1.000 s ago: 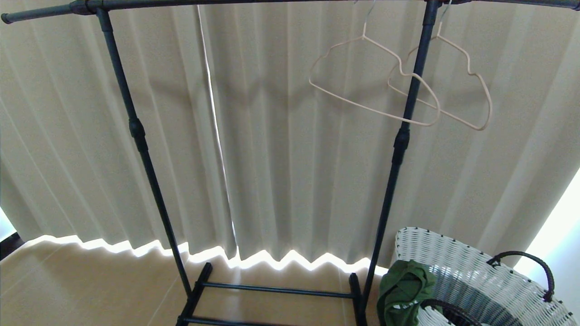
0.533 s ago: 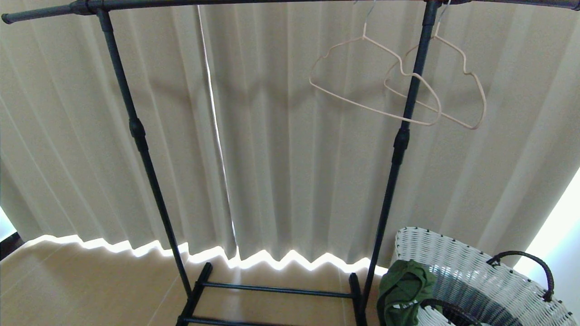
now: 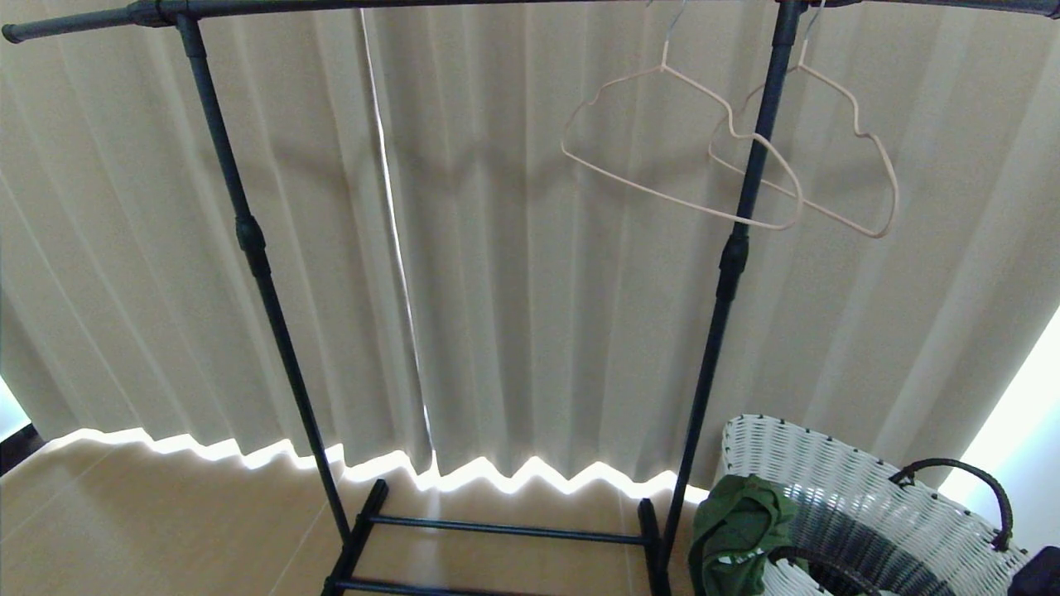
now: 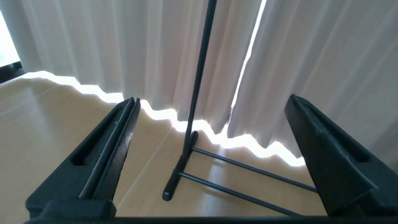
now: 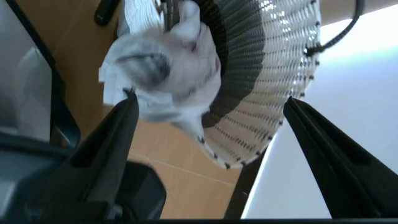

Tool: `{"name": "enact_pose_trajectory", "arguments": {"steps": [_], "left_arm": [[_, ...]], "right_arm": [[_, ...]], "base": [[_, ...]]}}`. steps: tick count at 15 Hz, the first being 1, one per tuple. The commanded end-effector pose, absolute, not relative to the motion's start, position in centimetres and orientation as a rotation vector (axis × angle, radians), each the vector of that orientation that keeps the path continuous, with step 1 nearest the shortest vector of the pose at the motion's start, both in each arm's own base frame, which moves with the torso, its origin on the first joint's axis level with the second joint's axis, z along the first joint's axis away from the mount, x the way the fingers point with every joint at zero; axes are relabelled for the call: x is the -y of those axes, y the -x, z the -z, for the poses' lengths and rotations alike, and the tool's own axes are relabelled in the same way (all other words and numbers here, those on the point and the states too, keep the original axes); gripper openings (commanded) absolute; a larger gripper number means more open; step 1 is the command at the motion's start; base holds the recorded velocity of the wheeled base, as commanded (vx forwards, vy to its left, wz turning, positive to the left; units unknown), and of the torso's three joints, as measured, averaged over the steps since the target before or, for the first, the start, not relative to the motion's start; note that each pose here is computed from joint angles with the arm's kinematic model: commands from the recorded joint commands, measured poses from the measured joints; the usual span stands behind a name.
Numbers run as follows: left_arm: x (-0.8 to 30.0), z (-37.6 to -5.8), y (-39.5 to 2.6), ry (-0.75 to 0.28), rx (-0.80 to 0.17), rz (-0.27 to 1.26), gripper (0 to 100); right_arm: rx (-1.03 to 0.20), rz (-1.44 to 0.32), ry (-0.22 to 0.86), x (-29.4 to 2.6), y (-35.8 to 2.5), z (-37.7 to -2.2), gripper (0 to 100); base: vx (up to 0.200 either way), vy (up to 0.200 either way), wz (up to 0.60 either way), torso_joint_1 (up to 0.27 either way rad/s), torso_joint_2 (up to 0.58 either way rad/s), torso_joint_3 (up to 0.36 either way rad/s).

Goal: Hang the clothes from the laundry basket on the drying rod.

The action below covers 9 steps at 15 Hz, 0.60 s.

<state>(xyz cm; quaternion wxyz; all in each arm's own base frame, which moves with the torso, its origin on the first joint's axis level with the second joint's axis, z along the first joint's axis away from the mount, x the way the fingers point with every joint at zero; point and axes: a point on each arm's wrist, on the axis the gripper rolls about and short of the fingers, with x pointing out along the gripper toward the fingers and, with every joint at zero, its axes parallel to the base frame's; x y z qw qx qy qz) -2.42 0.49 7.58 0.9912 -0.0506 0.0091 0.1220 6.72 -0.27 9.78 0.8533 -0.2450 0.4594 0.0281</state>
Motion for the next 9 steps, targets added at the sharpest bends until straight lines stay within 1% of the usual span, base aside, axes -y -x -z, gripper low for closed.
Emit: {"name": "enact_pose_trajectory", "arguments": {"steps": [1,2,6,9], "left_arm": [[-0.5,-7.6,2.4,0.102,-0.019,-0.245,100],[-0.5,-7.6,2.4,0.102,-0.019,-0.245,100],[-0.5,-7.6,2.4,0.102,-0.019,-0.245,100],[-0.5,-7.6,2.4,0.102,-0.019,-0.245,100]], "right_arm": [[-1.088,-0.095,0.514,0.2,-9.1,-8.5,100],[-1.122,-0.104,0.506,0.2,-10.3,-7.9,100],[-1.207,-0.118,0.511,0.2,-11.8,-6.6,100],[-1.223,-0.052,0.471,1.0,-13.3,-5.6,100]], "base": [[0.0,0.0,0.0,0.0,0.0,0.0],[0.0,0.0,0.0,0.0,0.0,0.0],[0.0,0.0,0.0,0.0,0.0,0.0],[0.0,0.0,0.0,0.0,0.0,0.0]]}}
